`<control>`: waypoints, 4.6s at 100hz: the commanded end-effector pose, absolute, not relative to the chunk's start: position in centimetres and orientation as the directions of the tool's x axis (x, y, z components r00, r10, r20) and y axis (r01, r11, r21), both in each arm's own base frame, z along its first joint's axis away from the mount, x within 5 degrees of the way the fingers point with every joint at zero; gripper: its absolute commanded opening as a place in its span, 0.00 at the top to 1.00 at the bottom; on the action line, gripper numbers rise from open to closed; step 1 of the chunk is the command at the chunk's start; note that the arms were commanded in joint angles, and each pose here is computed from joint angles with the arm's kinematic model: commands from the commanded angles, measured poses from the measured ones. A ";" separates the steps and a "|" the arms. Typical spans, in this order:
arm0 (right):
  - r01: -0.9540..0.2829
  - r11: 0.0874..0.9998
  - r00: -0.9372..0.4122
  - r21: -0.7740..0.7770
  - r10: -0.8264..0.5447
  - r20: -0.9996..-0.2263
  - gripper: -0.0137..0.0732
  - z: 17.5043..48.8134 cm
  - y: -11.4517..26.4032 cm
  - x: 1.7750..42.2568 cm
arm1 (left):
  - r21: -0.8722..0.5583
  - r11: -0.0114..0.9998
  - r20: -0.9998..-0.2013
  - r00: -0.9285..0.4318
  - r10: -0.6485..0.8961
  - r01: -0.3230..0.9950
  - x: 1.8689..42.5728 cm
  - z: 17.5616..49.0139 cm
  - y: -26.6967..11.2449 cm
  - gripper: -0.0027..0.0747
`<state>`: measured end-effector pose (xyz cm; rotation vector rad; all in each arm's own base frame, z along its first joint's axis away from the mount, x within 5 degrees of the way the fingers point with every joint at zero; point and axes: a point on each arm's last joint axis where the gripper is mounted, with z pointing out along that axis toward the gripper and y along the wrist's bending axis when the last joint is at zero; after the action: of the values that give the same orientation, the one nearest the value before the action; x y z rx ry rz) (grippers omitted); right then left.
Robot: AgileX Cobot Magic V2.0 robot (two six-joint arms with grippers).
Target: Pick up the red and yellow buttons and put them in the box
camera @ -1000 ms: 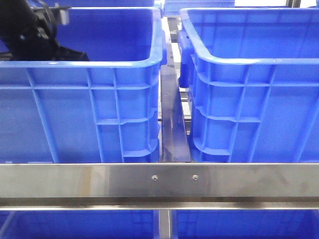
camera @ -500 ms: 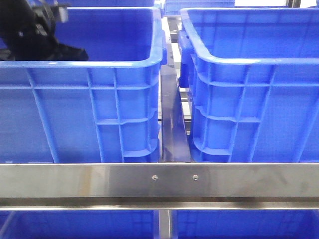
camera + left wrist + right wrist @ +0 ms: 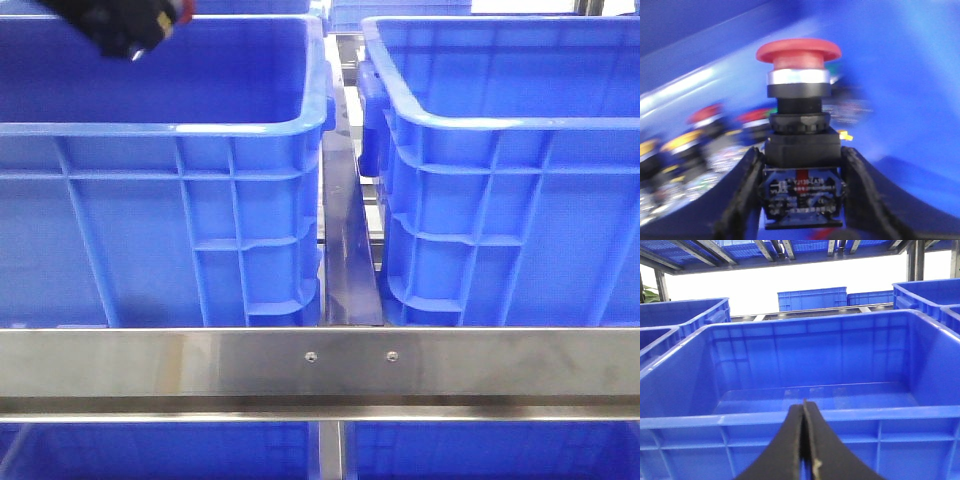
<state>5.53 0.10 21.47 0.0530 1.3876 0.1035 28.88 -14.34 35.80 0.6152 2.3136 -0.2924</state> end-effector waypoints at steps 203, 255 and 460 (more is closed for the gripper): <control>-0.375 0.606 -0.563 0.701 0.452 -0.692 0.24 38.6 6.2 13.8 | -0.001 0.581 -0.835 -0.321 0.448 0.814 18.4 41.8 -21.5 0.99; -0.455 0.390 -0.754 0.801 0.310 -0.579 0.24 37.0 11.4 21.8 | -0.001 0.581 -0.835 -0.321 0.448 0.814 18.4 41.8 -21.5 0.99; -0.483 0.539 -0.624 0.690 0.340 -0.704 0.67 37.3 12.0 25.0 | -0.053 0.943 -0.924 -0.373 0.078 0.328 15.3 41.1 -4.9 0.30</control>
<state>25.34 12.07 35.26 -0.1207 1.9911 1.1662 16.77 -5.61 39.84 0.3624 2.0796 -0.2483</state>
